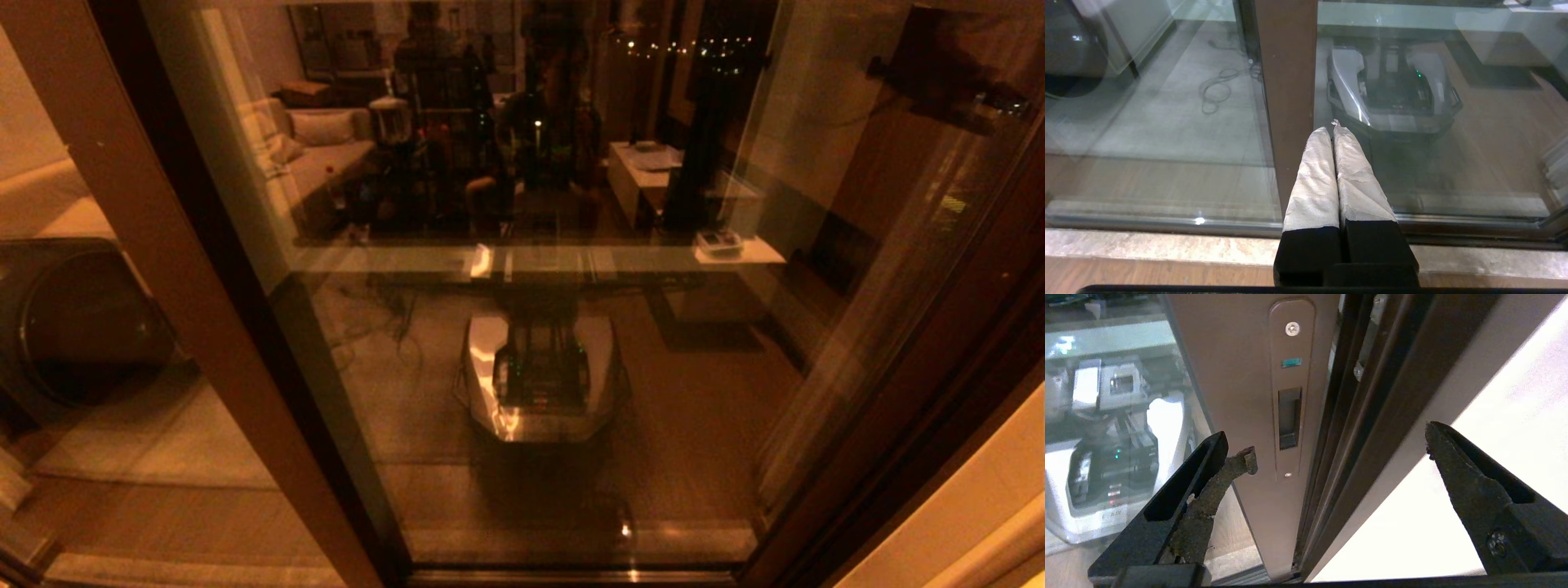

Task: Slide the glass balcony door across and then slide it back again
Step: Open the slid door

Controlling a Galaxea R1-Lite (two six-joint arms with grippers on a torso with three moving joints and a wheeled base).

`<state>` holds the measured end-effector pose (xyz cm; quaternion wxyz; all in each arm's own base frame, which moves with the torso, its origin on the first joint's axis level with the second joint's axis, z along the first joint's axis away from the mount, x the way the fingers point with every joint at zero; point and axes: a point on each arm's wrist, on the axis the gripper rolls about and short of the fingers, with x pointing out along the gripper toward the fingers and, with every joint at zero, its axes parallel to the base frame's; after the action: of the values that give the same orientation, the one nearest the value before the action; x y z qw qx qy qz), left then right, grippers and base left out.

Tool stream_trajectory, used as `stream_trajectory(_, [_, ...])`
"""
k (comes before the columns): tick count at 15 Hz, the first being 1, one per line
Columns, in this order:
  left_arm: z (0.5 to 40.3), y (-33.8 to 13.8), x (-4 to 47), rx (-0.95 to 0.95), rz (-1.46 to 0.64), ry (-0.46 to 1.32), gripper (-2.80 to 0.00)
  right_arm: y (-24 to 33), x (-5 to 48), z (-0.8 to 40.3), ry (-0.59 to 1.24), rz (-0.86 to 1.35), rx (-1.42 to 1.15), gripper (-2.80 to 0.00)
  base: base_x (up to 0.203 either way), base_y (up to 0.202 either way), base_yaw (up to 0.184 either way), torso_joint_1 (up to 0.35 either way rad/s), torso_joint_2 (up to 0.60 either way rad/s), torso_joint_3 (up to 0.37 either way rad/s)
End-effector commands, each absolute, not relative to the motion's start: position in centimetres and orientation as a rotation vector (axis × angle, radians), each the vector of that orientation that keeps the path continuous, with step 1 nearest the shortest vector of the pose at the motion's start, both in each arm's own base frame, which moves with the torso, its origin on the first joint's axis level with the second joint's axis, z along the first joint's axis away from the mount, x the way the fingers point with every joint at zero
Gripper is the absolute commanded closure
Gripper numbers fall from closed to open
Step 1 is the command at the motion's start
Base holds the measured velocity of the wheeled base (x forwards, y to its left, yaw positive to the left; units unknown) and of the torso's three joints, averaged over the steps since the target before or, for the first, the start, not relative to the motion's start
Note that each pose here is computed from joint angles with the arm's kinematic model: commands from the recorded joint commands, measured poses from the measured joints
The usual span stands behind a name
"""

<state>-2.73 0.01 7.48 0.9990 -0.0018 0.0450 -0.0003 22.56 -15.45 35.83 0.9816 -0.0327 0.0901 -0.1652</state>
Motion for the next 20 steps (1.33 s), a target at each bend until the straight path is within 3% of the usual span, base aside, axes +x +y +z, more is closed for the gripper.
stream_trajectory(1, [7.5, 0.0, -2.7, -0.004, 0.000, 0.091, 0.00, -16.0, 23.3, 35.2, 0.201, -0.329, -0.057, -2.80, 0.000, 0.000, 0.000, 0.000, 0.00, 0.000])
stream_trajectory(2, [7.5, 0.0, -2.7, -0.004, 0.000, 0.091, 0.00, -15.9, 23.3, 35.2, 0.202, -0.329, -0.058, 0.00, 0.000, 0.000, 0.000, 0.000, 0.00, 0.000])
stream_trajectory(20, [7.5, 0.0, -2.7, -0.004, 0.000, 0.091, 0.00, -16.8, 25.9, 34.2, 0.238, -0.408, -0.056, 0.00, 0.000, 0.000, 0.000, 0.000, 0.00, 0.000])
